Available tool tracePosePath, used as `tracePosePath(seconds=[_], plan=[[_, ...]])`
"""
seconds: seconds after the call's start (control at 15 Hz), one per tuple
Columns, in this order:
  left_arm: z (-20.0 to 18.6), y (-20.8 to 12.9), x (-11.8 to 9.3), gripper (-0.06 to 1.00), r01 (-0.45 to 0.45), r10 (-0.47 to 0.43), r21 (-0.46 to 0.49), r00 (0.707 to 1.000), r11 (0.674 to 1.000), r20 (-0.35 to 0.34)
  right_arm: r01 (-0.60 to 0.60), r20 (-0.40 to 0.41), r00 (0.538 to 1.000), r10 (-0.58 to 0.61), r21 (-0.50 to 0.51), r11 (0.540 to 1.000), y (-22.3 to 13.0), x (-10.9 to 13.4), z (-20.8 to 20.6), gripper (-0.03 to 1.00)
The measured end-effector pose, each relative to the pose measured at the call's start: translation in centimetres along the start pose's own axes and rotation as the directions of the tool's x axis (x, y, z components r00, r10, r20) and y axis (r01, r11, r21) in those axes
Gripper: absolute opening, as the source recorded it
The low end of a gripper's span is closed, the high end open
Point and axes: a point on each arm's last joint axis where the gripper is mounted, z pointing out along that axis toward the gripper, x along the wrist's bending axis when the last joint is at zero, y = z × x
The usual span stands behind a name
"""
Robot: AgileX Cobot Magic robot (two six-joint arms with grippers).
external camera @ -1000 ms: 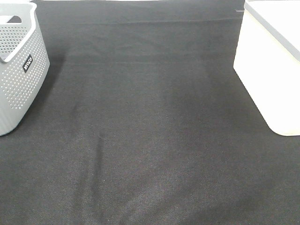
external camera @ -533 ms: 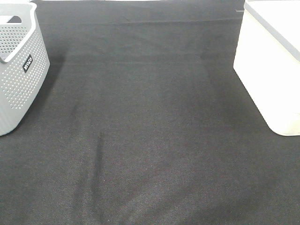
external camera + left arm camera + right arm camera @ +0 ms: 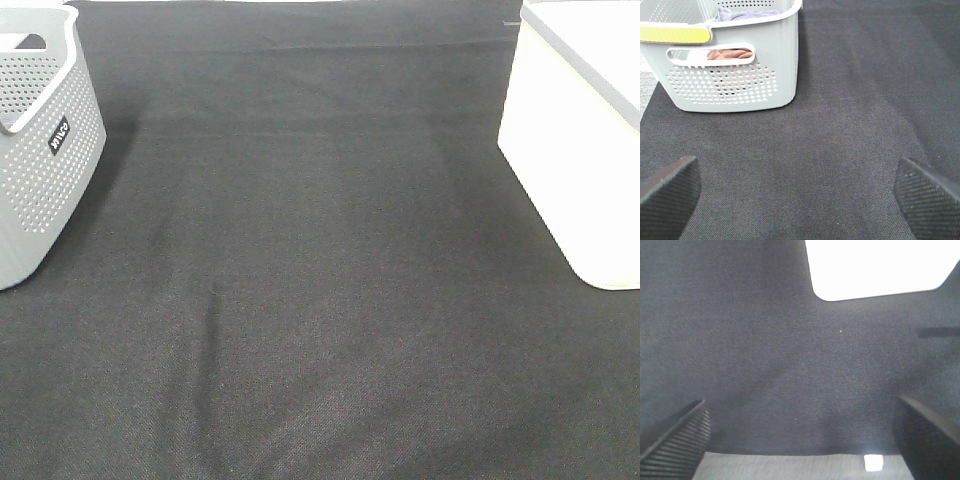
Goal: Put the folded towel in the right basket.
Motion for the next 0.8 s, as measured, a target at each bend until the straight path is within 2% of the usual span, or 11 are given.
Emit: tracePosePath(seconds=[0.13, 0.27, 0.67, 0.8], plan=[[0.0, 0.0, 0.0, 0.98, 0.0, 0.0, 0.0, 1.0, 1.0, 0.0, 0.031, -0.024, 0.999, -0.032, -0.063, 0.998, -0.92, 0.22, -0.5, 0.95], [0.0, 0.0, 0.0, 0.98, 0.0, 0.0, 0.0, 1.0, 1.0, 0.0, 0.057, -0.058, 0.996, -0.062, -0.071, 0.996, -0.98, 0.54, -0.51, 0.95], [0.0, 0.0, 0.0, 0.98, 0.0, 0.0, 0.0, 1.0, 1.0, 0.0, 0.062, -0.058, 0.996, -0.067, -0.071, 0.995, -0.99, 0.58, -0.48, 0.95], [0.0, 0.0, 0.0, 0.98, 0.0, 0.0, 0.0, 1.0, 1.0, 0.0, 0.042, -0.027, 0.999, -0.044, -0.071, 0.997, -0.97, 0.59, -0.46, 0.95]])
